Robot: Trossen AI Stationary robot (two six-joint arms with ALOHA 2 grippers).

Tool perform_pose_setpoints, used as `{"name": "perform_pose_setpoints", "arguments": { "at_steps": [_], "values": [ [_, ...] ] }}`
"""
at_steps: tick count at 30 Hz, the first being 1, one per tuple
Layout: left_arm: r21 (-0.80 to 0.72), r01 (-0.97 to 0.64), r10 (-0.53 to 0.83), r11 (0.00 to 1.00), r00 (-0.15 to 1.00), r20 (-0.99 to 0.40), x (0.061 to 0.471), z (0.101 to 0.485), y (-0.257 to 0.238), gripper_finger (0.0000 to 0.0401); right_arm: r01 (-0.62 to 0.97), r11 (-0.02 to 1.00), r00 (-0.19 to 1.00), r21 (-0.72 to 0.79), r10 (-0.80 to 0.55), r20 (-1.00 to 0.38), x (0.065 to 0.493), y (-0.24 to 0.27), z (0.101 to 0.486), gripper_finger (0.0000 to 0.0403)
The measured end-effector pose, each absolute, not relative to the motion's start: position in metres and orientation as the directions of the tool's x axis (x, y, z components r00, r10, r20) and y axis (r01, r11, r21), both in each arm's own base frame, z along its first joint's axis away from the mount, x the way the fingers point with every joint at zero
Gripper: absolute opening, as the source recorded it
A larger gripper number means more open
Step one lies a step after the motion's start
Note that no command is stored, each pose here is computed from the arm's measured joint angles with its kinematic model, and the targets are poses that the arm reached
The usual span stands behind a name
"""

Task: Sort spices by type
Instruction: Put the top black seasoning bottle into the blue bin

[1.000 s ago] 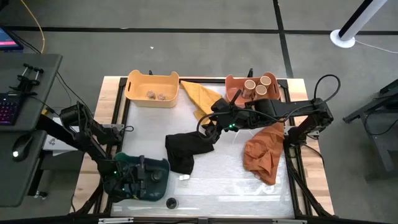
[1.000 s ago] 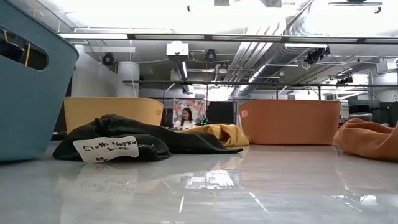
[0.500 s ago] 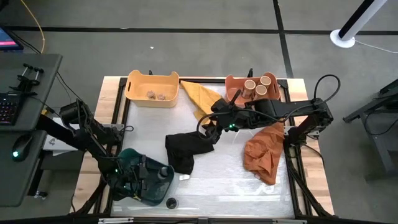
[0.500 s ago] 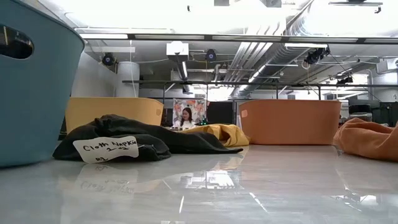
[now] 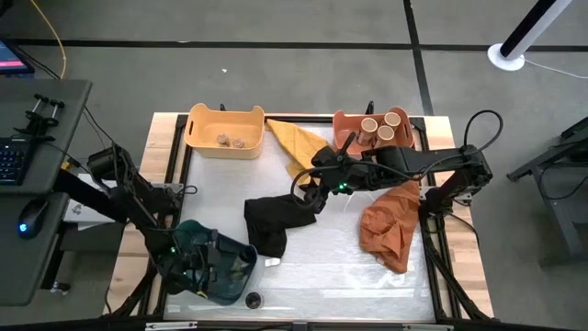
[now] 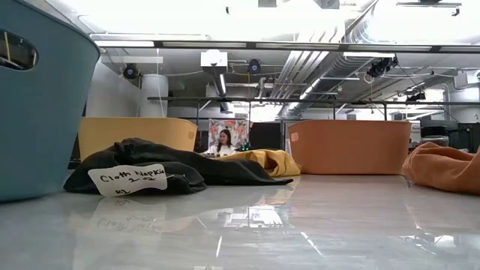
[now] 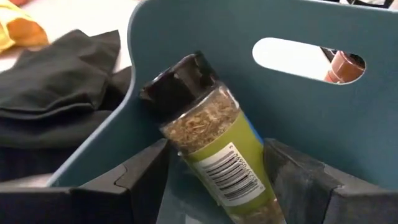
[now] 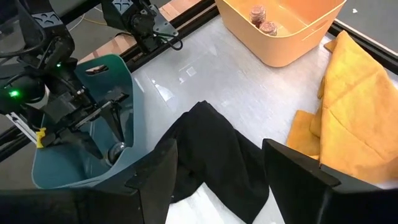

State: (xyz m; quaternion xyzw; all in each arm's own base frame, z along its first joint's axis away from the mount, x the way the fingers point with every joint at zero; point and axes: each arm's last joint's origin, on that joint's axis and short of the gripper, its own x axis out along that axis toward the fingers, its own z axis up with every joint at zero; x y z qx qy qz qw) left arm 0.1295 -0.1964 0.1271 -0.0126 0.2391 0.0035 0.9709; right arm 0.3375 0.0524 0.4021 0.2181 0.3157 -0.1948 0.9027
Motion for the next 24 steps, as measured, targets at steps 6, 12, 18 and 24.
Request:
{"name": "perform_pose_setpoints", "arguments": {
  "at_steps": [6, 12, 18, 24],
  "values": [
    [-0.036, 0.017, -0.033, 0.999, 0.88, -0.474, 0.131, 0.128, -0.198, 0.0246, 0.482, 0.836, 0.724, 0.26, -0.214, -0.655, 0.337, 0.052, 0.402, 0.0229],
    [-0.09, 0.025, -0.067, 0.996, 0.859, -0.507, 0.132, 0.127, -0.198, 0.0246, 0.484, 0.837, 0.72, 0.255, -0.215, -0.66, 0.337, 0.052, 0.402, 0.0229],
    [-0.152, 0.004, -0.089, 0.988, 0.827, -0.555, 0.14, 0.125, -0.193, 0.0246, 0.486, 0.838, 0.715, 0.251, -0.215, -0.665, 0.337, 0.052, 0.401, 0.0229],
    [-0.257, -0.052, -0.105, 0.965, 0.823, -0.559, 0.149, 0.133, -0.186, 0.0246, 0.485, 0.838, 0.714, 0.249, -0.216, -0.666, 0.336, 0.052, 0.401, 0.0229]
  ]
}}
